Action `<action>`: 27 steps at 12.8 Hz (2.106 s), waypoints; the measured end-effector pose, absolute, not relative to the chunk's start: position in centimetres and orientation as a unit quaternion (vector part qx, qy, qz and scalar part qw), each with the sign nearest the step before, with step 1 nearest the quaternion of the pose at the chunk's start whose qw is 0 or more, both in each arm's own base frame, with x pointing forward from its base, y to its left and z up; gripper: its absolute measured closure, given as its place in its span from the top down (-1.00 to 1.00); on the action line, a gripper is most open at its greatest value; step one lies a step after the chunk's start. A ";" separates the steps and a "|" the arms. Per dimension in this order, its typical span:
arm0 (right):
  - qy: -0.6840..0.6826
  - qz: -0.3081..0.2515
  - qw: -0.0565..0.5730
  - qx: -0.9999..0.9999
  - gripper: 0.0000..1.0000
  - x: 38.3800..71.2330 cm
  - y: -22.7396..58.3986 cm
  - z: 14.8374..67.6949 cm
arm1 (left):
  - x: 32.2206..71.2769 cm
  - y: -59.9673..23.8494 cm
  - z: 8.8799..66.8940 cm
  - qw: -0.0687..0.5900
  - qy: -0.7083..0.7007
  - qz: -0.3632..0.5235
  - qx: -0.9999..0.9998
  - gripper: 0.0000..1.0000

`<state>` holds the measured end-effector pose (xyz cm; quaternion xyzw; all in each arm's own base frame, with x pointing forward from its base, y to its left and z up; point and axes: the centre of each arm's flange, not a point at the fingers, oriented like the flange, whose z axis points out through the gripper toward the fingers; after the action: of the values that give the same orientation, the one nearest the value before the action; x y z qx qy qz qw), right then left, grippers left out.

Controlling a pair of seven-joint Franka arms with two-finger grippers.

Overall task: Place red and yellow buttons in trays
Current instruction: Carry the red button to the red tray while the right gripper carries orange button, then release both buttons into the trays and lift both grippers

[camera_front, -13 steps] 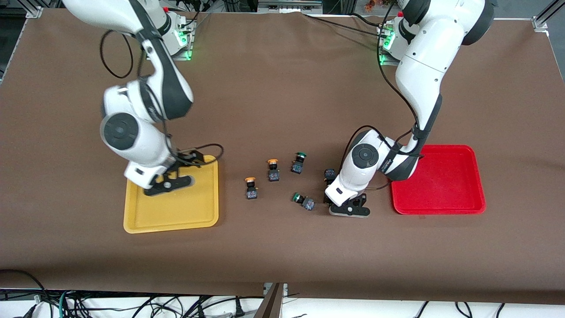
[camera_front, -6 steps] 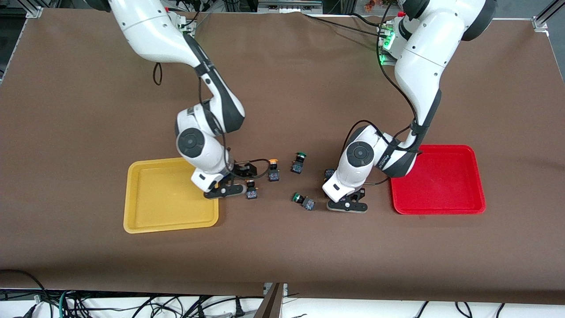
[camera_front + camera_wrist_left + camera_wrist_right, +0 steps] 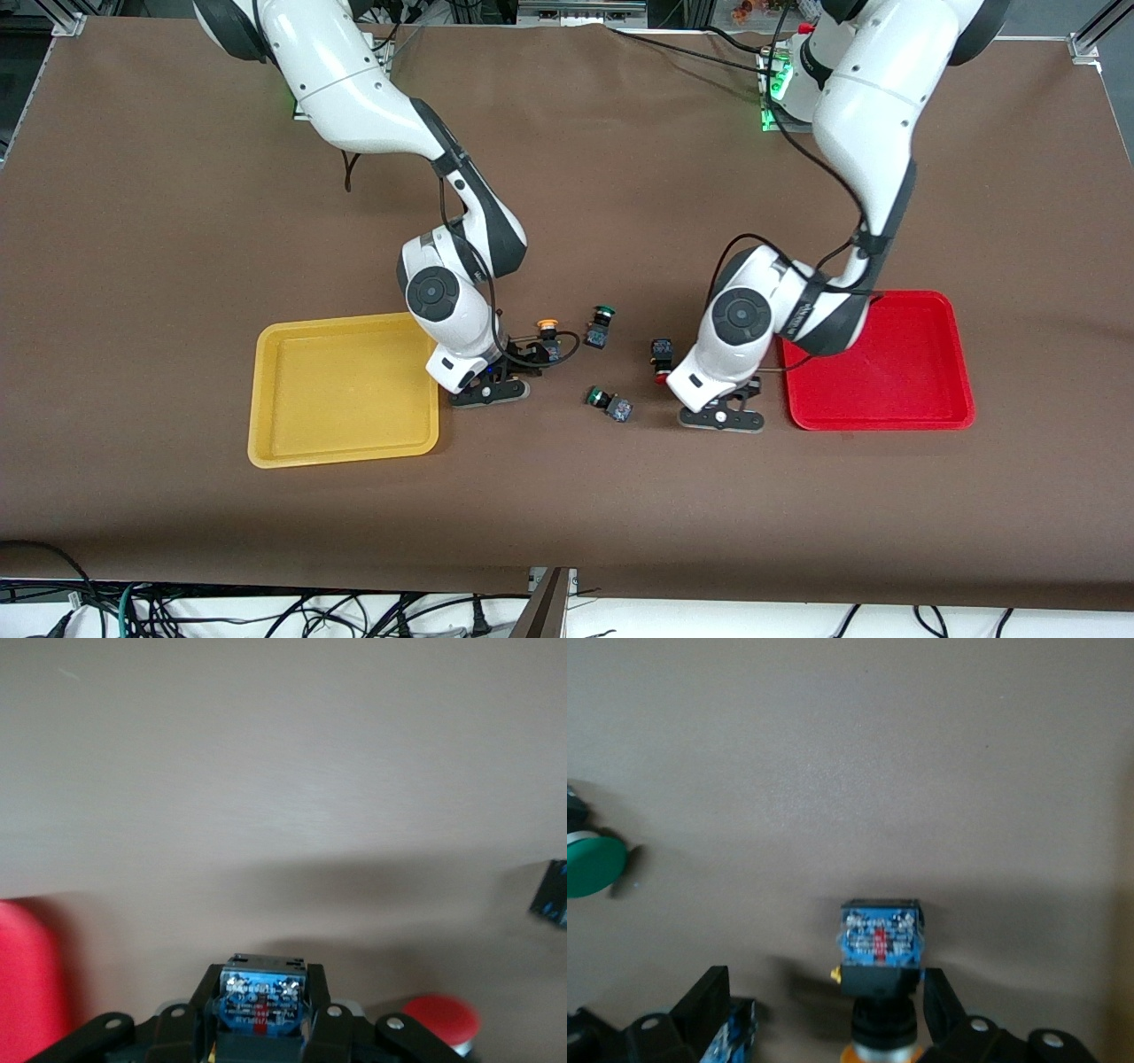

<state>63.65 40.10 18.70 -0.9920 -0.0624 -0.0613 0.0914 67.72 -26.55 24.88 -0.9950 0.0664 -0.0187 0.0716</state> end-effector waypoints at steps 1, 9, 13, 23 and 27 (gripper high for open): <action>-0.065 -0.064 0.087 -0.992 0.77 63.7 40.0 18.3 | 68.3 -24.7 27.1 0.084 0.089 -0.005 -0.992 -0.17; -0.083 -0.018 0.056 -0.995 -0.15 64.9 37.6 21.8 | 67.5 -6.7 21.4 0.085 0.180 0.099 -0.975 -0.11; -0.140 0.024 0.040 -0.989 -0.15 67.7 28.7 29.7 | 67.0 -8.4 21.4 0.074 0.193 0.082 -0.975 0.50; -0.180 -0.005 -0.012 -0.984 -0.15 69.3 14.9 21.1 | 64.5 -25.6 29.8 -0.016 0.049 0.057 -0.997 1.00; -0.155 0.014 0.028 -0.987 0.65 68.8 15.5 22.2 | 64.4 -28.0 30.0 -0.049 0.050 0.042 -0.997 1.00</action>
<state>68.85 15.53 22.19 -0.9874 -0.1550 0.0139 0.0280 64.43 -28.01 29.95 -0.9967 0.0498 0.0418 -0.0493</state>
